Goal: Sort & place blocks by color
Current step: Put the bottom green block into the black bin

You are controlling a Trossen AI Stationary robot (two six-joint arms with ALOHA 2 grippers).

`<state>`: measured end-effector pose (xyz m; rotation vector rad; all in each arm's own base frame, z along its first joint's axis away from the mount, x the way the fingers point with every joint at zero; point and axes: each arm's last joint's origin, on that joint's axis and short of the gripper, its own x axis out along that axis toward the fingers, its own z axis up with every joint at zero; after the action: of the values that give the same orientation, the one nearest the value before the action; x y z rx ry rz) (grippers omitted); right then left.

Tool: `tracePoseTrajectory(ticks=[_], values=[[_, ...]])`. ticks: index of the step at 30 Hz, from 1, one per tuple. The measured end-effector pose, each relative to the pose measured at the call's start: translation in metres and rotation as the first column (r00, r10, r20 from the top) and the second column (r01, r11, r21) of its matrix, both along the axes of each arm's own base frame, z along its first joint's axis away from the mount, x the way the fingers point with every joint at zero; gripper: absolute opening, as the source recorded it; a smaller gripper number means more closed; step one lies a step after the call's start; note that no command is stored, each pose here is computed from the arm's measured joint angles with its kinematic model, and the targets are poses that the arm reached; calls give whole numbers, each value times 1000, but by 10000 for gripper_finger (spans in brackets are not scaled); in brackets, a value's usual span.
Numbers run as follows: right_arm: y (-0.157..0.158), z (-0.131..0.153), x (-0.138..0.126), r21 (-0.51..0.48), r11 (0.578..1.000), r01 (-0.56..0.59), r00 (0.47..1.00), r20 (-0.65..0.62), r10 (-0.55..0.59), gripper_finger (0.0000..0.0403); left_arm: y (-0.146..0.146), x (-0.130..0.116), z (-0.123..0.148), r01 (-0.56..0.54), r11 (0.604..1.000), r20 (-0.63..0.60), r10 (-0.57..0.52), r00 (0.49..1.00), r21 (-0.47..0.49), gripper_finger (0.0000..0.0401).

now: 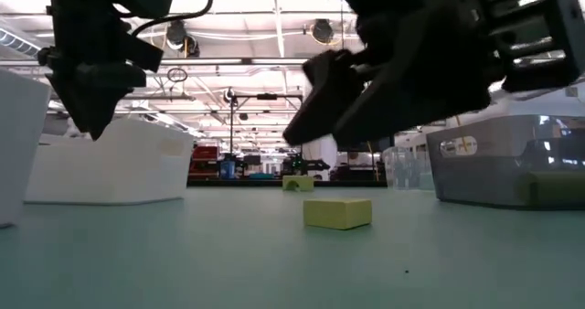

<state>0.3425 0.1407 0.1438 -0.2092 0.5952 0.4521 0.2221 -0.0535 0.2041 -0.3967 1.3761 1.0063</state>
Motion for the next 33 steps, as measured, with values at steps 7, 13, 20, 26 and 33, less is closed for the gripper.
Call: tracePoseTrajectory(ticks=[7, 13, 20, 26, 33], values=[[5, -16, 12, -49, 998, 43, 991, -123, -48, 240, -9, -2, 0, 25, 1000, 9, -25, 1000, 0, 223], [-5, -22, 8, -71, 988, 137, 964, -219, -150, 240, -16, -3, 0, 42, 999, 27, -42, 999, -4, 224], [-6, -23, 7, -68, 986, 154, 956, -241, -166, 221, -21, -1, -1, 61, 998, 61, -60, 996, -17, 225], [-10, -25, 5, -66, 981, 182, 939, -283, -194, 144, -24, -2, -1, 66, 998, 63, -64, 996, -16, 219], [-11, -19, 5, -62, 979, 195, 941, -269, -205, 113, -24, -2, -1, 66, 998, 63, -64, 996, -15, 218]])
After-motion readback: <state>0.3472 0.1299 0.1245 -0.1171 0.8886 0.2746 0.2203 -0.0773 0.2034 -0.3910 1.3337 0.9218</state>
